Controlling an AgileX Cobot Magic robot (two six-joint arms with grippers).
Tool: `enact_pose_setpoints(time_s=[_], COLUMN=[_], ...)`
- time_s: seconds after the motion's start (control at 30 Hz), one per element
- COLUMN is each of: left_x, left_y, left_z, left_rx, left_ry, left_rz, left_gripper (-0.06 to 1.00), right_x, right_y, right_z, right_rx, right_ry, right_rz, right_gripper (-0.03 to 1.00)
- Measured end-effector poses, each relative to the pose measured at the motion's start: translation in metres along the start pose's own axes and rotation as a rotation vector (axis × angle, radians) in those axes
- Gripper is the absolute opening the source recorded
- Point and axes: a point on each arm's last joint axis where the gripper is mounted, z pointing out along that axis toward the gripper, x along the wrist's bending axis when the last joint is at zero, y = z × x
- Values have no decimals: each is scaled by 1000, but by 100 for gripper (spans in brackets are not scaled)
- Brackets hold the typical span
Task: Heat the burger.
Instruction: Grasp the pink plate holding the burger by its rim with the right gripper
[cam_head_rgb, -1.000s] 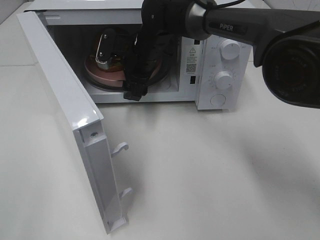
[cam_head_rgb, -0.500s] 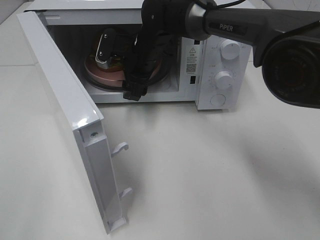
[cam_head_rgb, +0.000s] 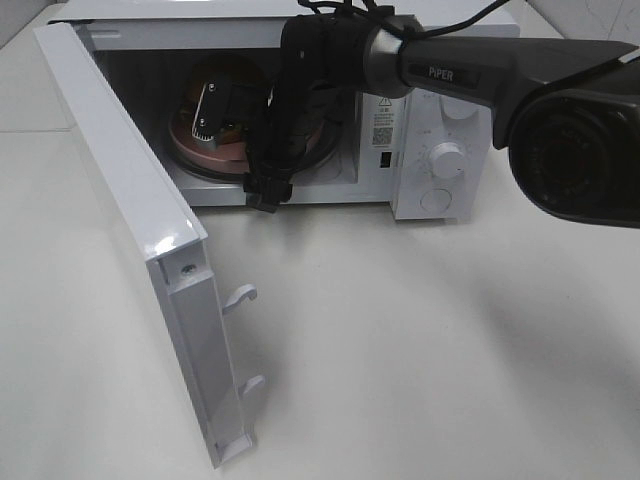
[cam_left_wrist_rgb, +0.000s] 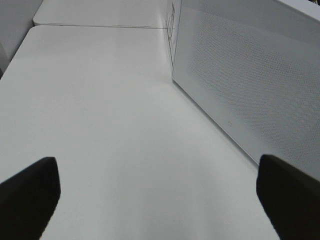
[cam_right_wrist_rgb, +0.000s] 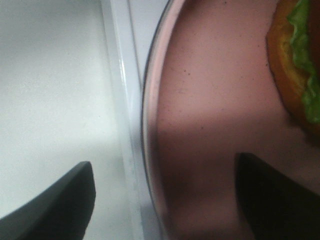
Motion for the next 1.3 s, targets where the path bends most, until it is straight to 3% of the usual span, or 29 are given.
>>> enact_pose_setpoints(time_s=[0.53, 0.7, 0.73, 0.77, 0.8, 0.83, 0.9, 0.93, 1.1, 1.3], left_x=[0, 0, 0, 0, 0, 0, 0, 0, 0, 0], left_y=[0, 0, 0, 0, 0, 0, 0, 0, 0, 0], left_z=[0, 0, 0, 0, 0, 0, 0, 0, 0, 0], left_rx=[0, 0, 0, 0, 0, 0, 0, 0, 0, 0], left_ry=[0, 0, 0, 0, 0, 0, 0, 0, 0, 0], left_rz=[0, 0, 0, 0, 0, 0, 0, 0, 0, 0], left_gripper=[99, 99, 99, 99, 99, 99, 99, 99, 99, 99], right_x=[0, 1, 1, 0, 0, -1, 0, 0, 1, 2], right_y=[0, 0, 0, 1, 1, 1, 2, 2, 5, 5], right_z=[0, -1, -2, -3, -3, -4, -4, -7, -9, -9], right_rx=[-2, 6, 6, 3, 3, 1, 0, 0, -6, -13], right_ry=[3, 16, 17, 15, 15, 14, 17, 23, 31, 47], right_rz=[3, -21, -26, -38, -38, -41, -43, -45, -47, -31], right_gripper=[75, 61, 56, 44, 44, 33, 28, 19, 8, 7])
